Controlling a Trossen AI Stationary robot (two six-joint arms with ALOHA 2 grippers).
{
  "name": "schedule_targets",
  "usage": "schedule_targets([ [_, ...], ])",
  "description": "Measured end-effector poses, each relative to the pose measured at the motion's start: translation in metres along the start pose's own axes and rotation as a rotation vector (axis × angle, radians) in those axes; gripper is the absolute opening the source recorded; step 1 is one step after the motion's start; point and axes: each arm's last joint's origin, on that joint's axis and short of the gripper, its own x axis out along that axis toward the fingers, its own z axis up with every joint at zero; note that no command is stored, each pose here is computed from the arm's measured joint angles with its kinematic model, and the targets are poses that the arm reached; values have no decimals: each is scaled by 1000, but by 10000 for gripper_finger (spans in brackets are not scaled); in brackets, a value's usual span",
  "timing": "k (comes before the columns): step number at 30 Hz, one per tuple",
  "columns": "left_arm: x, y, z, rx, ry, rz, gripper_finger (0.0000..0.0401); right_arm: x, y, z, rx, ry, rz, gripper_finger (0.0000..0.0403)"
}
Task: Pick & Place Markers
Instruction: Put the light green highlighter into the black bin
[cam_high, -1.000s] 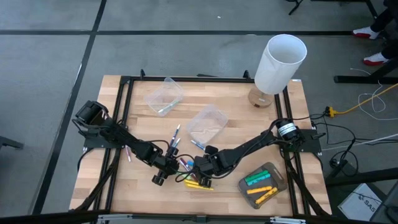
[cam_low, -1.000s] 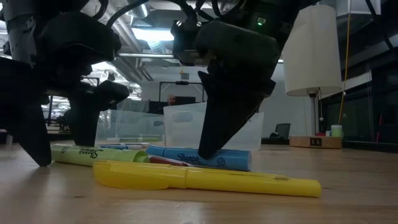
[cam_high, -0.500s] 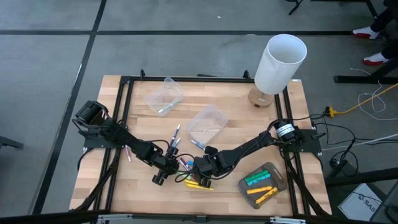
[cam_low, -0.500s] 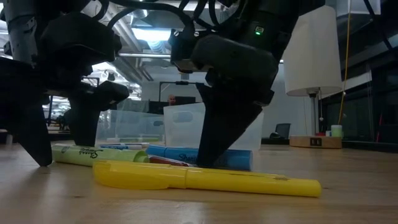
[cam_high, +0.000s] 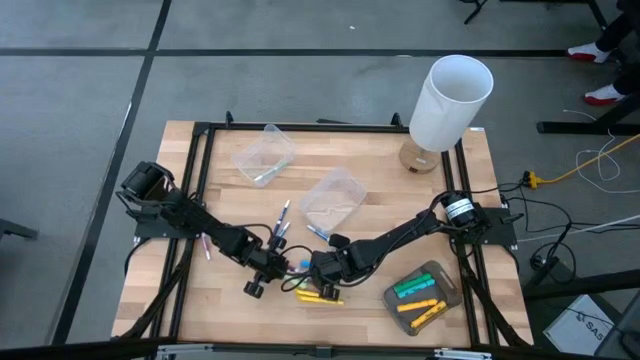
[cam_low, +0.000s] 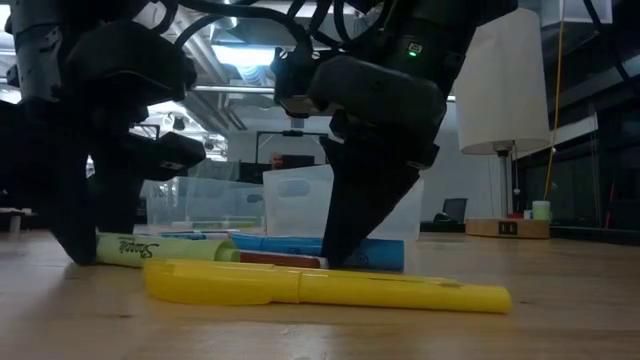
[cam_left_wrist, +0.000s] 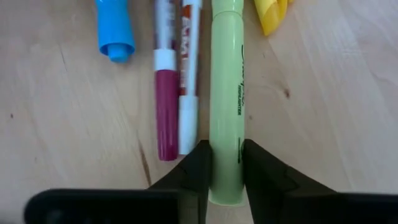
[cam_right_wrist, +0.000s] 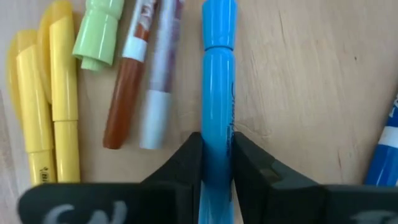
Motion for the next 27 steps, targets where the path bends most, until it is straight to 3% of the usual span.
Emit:
schedule_targets([
  [27,-7,0,3,-28,22,-47,64,-2,2,3,-1,-6,-10,65],
])
